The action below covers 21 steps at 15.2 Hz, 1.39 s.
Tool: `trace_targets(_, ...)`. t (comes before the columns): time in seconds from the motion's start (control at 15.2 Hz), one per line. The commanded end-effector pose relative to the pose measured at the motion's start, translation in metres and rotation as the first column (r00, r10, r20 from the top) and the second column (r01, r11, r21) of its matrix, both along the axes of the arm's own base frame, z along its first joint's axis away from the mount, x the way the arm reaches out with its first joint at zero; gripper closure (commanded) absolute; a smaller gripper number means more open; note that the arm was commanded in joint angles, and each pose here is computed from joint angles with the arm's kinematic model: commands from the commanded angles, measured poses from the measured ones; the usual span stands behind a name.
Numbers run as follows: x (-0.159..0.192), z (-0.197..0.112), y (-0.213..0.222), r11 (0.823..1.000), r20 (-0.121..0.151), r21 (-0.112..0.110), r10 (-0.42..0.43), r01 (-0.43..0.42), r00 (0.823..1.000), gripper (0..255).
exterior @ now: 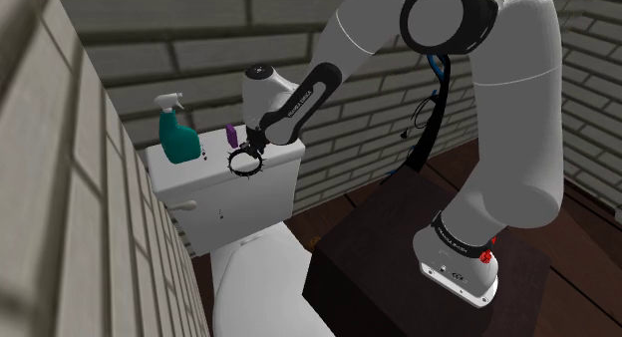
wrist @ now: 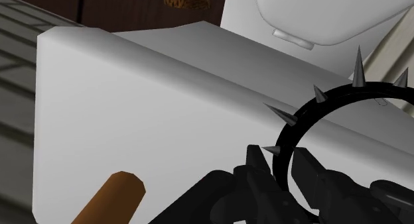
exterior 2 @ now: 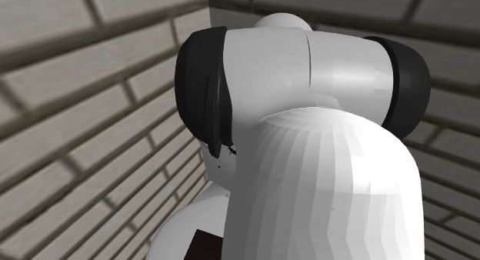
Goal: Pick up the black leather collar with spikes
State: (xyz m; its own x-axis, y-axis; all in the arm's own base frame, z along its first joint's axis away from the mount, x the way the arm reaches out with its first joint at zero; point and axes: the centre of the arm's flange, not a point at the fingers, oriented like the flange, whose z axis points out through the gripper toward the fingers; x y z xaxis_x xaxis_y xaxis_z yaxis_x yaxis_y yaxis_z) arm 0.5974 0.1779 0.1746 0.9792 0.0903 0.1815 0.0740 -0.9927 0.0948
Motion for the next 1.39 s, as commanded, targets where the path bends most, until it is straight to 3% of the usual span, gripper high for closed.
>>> trace_targets(0.0, 0.000, 0.000, 0.000, 1.000, 0.000, 0.000, 0.000, 0.000, 1.000, 255)
trace_targets(0.26, 0.000, 0.000, 0.000, 1.000, 0.000, 0.000, 0.000, 0.000, 1.000, 255)
trace_targets(1.32, 0.000, 0.080, 0.000, 1.000, 0.000, 0.000, 0.000, 0.000, 1.000, 255)
